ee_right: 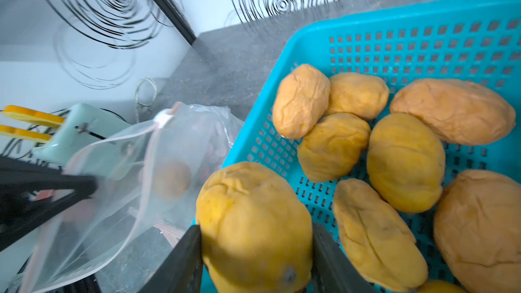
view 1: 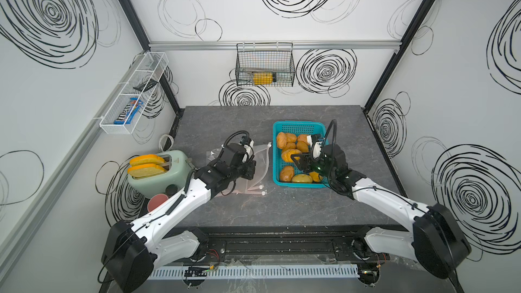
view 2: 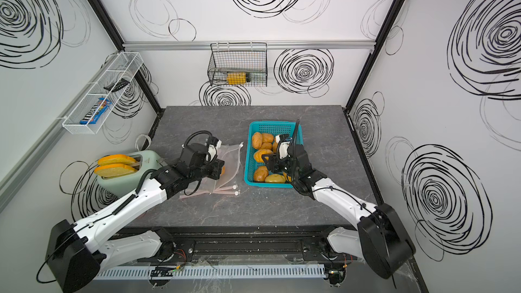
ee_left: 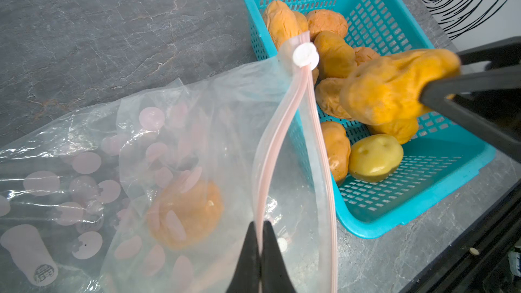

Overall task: Put the potatoes into a zipper bag and zip it
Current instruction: Pick up the potato from the basket, then place the potato into the zipper food storage bag.

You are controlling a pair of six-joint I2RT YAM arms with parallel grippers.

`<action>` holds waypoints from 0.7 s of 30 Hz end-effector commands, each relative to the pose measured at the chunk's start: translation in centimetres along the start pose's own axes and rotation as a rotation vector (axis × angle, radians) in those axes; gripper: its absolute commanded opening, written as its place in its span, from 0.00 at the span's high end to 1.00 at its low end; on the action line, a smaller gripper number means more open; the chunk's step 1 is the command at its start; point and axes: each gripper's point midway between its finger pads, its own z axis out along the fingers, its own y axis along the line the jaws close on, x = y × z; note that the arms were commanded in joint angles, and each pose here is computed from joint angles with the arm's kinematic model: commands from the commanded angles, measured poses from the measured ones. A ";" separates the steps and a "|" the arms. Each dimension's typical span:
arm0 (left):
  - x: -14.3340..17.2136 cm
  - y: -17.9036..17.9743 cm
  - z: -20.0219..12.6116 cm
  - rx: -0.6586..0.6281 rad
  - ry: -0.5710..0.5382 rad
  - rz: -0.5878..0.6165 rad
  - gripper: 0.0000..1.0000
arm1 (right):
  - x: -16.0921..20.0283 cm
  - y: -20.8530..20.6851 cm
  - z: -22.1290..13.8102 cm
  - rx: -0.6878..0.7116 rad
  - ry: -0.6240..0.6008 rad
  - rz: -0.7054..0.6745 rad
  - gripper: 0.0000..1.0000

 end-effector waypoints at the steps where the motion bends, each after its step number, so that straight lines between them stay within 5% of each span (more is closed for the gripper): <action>1: -0.7 -0.2 -0.5 -0.002 -0.035 0.012 1.00 | -3.1 4.0 -2.6 -0.110 -0.186 -0.115 0.56; 7: -0.8 -0.4 -0.6 0.007 -0.037 0.013 1.00 | -3.2 9.2 -4.6 -0.248 -0.261 -0.251 0.56; 21: -0.9 -0.6 -0.6 0.023 -0.040 0.010 1.00 | 1.2 12.9 -0.1 -0.268 -0.103 -0.383 0.56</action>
